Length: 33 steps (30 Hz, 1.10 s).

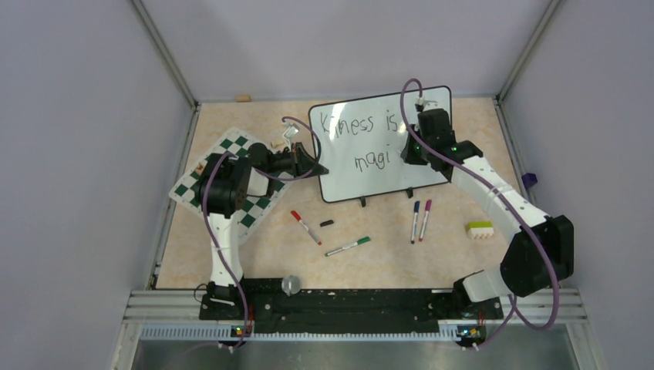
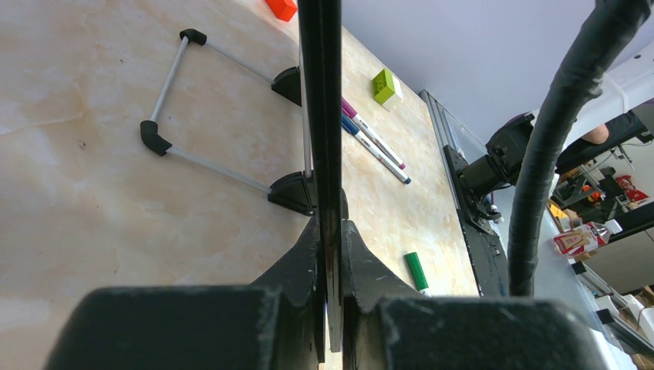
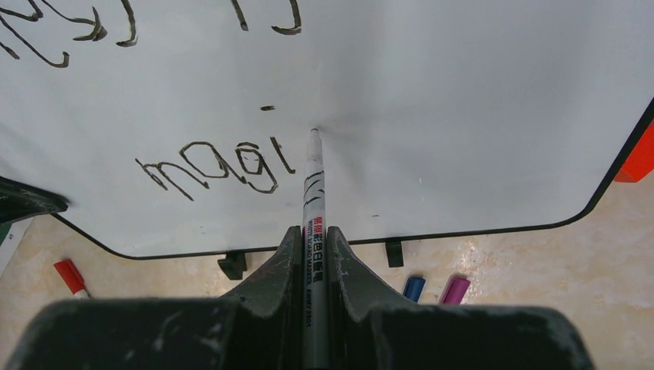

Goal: Write a sentence on the whiteboard

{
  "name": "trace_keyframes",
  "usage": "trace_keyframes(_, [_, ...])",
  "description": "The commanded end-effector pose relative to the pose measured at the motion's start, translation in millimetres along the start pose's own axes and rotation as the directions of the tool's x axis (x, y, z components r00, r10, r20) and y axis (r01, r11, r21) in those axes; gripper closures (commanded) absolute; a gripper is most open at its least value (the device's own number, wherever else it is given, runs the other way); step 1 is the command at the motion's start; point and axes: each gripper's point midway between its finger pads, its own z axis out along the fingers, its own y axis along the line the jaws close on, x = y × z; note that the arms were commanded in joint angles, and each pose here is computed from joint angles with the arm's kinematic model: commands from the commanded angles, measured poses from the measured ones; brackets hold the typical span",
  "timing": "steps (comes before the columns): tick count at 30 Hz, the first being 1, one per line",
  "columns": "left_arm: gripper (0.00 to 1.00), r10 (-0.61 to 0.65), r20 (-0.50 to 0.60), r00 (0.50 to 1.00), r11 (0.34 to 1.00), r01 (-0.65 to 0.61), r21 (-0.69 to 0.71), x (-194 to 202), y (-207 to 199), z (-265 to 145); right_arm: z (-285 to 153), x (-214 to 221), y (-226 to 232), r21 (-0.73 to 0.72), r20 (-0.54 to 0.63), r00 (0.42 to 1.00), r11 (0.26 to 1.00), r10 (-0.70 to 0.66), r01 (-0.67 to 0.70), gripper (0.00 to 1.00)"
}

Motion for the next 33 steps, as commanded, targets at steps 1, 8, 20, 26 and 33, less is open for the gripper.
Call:
trace_keyframes(1, [1.0, 0.253, 0.016, 0.967, 0.965, -0.253, 0.063, -22, -19, 2, -2, -24, 0, 0.007, 0.059, 0.998, 1.0, -0.001, 0.0, 1.0])
trace_keyframes(8, [1.0, 0.252, 0.015, 0.968, 0.966, -0.253, 0.062, -22, -19, 2, 6, -27, -3, 0.03, 0.058, 0.998, 0.999, -0.024, 0.022, 1.0])
trace_keyframes(20, [1.0, 0.254, 0.016, 0.967, 0.965, -0.255, 0.061, -21, -19, 2, 13, -22, 9, -0.038, 0.035, 0.999, 0.999, -0.034, 0.035, 1.0])
trace_keyframes(26, [1.0, 0.256, 0.016, 0.966, 0.965, -0.257, 0.06, -21, -19, 2, 11, -11, 12, -0.067, 0.013, 1.0, 0.997, -0.027, 0.028, 1.0])
trace_keyframes(33, [1.0, 0.256, 0.017, 0.966, 0.965, -0.257, 0.059, -21, -19, 2, 8, 6, 8, -0.065, -0.022, 1.0, 0.998, -0.019, 0.017, 1.0])
